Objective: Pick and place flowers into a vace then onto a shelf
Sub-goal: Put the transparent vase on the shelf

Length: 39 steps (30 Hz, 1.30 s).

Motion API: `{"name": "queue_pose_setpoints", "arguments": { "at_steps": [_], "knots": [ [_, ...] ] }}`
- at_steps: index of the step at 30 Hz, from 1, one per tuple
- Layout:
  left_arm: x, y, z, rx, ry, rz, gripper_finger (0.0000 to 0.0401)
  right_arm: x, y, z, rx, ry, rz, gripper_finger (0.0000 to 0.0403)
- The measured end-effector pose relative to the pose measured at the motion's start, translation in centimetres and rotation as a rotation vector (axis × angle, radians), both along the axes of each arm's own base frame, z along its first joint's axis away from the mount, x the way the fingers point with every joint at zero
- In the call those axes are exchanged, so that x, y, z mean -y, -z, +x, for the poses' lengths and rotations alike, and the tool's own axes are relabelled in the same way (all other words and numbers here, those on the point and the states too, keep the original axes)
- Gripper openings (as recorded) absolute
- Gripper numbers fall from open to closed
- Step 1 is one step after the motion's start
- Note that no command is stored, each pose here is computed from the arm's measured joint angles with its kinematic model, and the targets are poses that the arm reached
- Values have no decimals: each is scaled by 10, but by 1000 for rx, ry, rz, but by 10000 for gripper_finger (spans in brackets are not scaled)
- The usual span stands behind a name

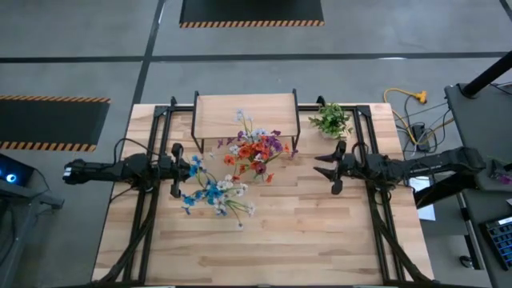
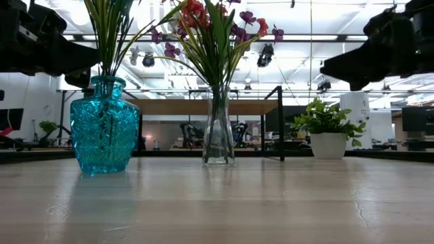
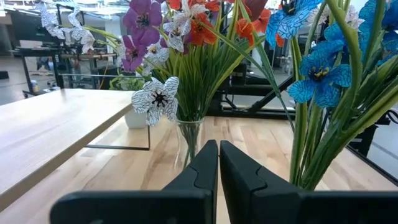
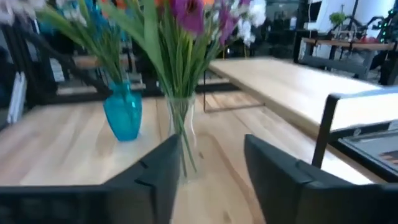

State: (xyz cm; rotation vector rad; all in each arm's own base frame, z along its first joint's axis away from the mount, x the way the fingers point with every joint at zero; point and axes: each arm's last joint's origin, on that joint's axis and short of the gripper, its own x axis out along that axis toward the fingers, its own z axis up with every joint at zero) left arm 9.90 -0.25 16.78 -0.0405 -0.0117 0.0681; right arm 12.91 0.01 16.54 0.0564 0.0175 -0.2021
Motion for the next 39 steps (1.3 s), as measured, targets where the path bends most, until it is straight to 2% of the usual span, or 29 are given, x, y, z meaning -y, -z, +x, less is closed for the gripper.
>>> {"name": "queue_pose_setpoints", "arguments": {
  "at_steps": [6,13,20,26,39],
  "knots": [
    [0,0,0,0,0,0,0,1,4,22,-79,40,12,234],
    [0,0,0,-1,0,0,0,-1,-7,70,-174,37,-24,274],
    [0,0,0,-1,-1,0,0,-2,2,105,-265,38,-41,277],
    [0,0,0,-1,-1,0,0,-2,7,135,-209,43,-44,268],
    [0,0,0,-2,-1,0,0,-2,24,185,-234,24,-71,281]
  ]
}}
